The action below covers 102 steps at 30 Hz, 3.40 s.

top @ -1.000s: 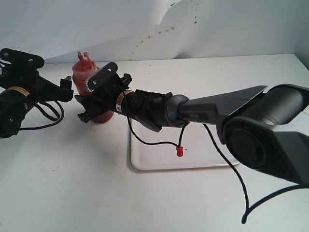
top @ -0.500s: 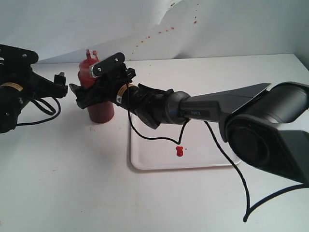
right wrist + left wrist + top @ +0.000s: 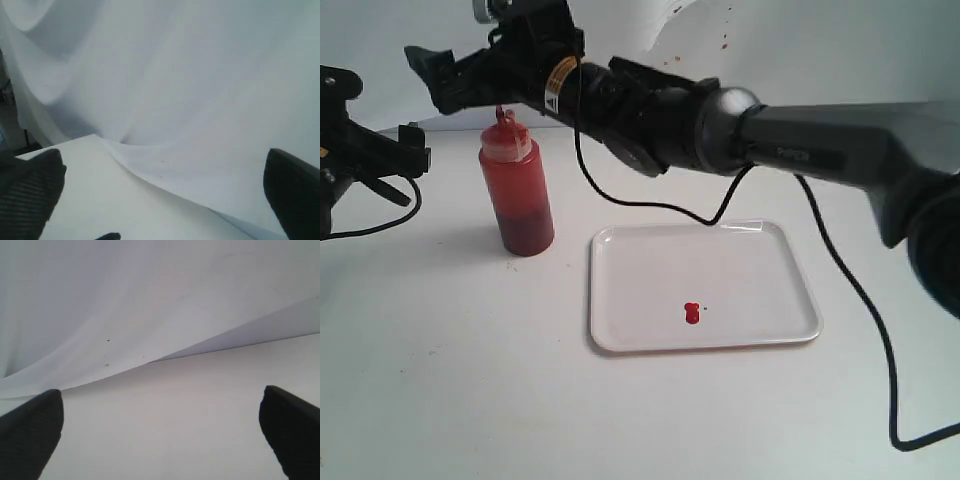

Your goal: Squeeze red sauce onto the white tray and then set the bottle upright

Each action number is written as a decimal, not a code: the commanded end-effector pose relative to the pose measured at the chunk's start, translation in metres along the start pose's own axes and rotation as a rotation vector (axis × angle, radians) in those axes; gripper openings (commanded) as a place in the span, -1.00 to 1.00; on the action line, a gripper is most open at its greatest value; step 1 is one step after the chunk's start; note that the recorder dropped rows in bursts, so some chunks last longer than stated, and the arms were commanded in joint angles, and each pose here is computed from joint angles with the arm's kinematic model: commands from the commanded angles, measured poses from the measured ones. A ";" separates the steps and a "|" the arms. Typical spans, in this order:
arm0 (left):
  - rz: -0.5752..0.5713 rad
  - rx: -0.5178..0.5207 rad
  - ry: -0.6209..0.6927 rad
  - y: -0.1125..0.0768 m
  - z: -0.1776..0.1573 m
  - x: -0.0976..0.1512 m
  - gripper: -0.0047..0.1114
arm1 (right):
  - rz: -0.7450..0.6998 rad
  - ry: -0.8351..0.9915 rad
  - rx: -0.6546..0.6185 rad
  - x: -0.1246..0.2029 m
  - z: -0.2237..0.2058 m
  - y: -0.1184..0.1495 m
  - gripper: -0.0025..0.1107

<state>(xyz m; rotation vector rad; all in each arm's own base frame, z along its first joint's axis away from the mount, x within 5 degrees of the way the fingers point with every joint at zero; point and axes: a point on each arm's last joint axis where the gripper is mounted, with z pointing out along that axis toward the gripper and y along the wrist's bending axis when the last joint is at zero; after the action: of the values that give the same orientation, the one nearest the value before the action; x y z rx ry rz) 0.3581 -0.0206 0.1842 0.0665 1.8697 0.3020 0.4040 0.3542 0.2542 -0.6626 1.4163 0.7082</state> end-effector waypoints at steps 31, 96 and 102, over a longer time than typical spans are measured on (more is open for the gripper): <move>-0.263 0.400 -0.553 0.029 -0.211 -0.026 -0.92 | -0.223 0.178 0.207 -0.149 -0.278 0.037 -0.96; -0.276 0.511 -0.455 0.022 -0.248 0.039 -0.92 | 0.005 0.110 0.624 -0.099 -0.435 0.032 -0.96; -0.187 0.400 -0.216 0.029 -0.249 0.062 -0.92 | 0.005 0.110 0.624 -0.099 -0.435 0.032 -0.96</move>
<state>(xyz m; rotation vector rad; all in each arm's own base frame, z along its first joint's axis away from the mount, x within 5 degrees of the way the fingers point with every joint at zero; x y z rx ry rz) 0.1067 -0.0304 0.2140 0.2206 1.5640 -0.2654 0.1022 0.0345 0.3330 -0.2065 1.6320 0.1963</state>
